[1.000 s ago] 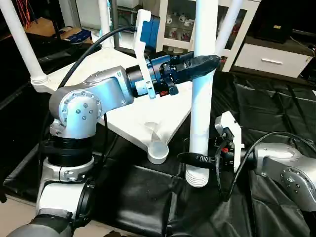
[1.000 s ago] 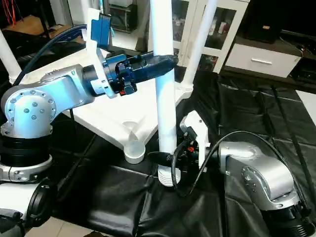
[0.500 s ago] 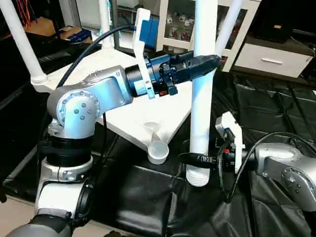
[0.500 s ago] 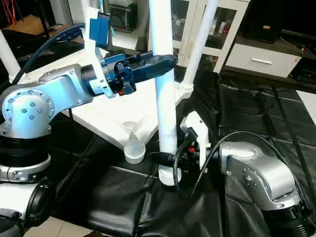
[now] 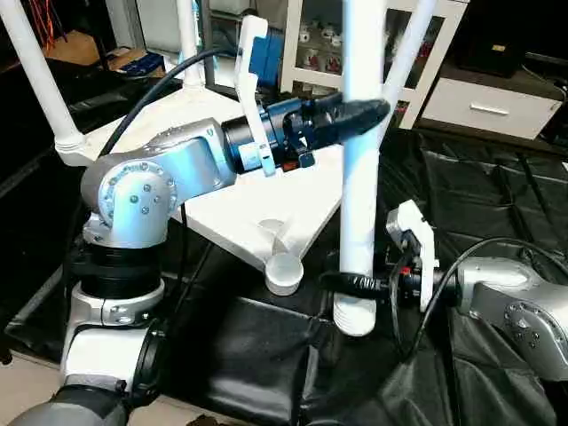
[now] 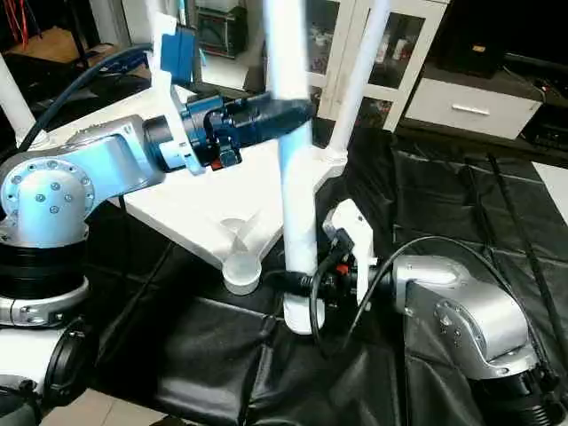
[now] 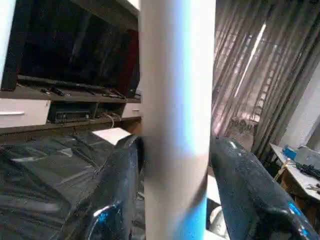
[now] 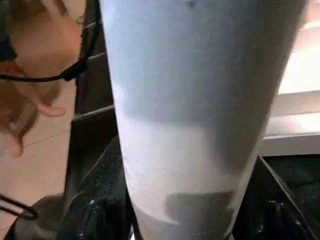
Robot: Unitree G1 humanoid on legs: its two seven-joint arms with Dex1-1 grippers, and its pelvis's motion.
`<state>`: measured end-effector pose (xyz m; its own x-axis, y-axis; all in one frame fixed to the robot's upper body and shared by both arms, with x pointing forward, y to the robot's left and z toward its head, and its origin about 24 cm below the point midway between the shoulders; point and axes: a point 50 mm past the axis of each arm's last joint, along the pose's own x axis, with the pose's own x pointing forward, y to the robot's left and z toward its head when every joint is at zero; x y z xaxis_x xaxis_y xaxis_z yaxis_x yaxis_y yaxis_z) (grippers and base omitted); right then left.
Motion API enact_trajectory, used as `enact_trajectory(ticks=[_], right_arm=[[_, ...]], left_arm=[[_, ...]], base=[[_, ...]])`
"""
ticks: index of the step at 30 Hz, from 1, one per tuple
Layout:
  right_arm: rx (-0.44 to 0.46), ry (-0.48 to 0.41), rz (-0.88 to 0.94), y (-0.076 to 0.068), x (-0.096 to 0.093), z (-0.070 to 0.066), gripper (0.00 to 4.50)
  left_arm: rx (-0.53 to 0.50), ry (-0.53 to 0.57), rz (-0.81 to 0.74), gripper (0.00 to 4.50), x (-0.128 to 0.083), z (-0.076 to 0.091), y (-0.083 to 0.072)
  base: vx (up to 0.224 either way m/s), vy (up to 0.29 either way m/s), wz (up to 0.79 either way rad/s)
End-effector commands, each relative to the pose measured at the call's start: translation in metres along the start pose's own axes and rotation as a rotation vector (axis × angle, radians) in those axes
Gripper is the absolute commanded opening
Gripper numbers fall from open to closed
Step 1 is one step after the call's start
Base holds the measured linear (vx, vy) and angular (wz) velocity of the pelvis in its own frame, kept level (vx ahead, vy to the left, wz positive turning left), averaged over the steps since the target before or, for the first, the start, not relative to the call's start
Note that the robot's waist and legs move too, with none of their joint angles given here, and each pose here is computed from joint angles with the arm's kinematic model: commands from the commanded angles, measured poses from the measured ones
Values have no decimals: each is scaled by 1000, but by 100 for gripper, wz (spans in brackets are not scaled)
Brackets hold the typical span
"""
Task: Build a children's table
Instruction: Pick table leg
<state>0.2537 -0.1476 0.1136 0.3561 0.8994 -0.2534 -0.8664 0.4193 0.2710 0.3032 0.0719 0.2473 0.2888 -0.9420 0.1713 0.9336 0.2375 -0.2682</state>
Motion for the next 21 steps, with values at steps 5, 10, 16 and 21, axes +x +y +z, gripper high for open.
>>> enact_trajectory(ticks=[5,10,16,21], right_arm=[[15,-247,-391,-46,-16,31,189],[42,-284,-433,-49,-23,30,188],[66,-301,-443,-45,-26,23,188],[83,-332,-456,-42,-21,21,188]], left_arm=[[61,18,76,281,-16,1,14],[211,159,130,281,-42,-11,28],[457,605,195,281,-71,-66,52],[634,835,128,281,-76,-116,67]], base=[[0,0,0],[0,0,0],[0,0,0],[0,0,0]])
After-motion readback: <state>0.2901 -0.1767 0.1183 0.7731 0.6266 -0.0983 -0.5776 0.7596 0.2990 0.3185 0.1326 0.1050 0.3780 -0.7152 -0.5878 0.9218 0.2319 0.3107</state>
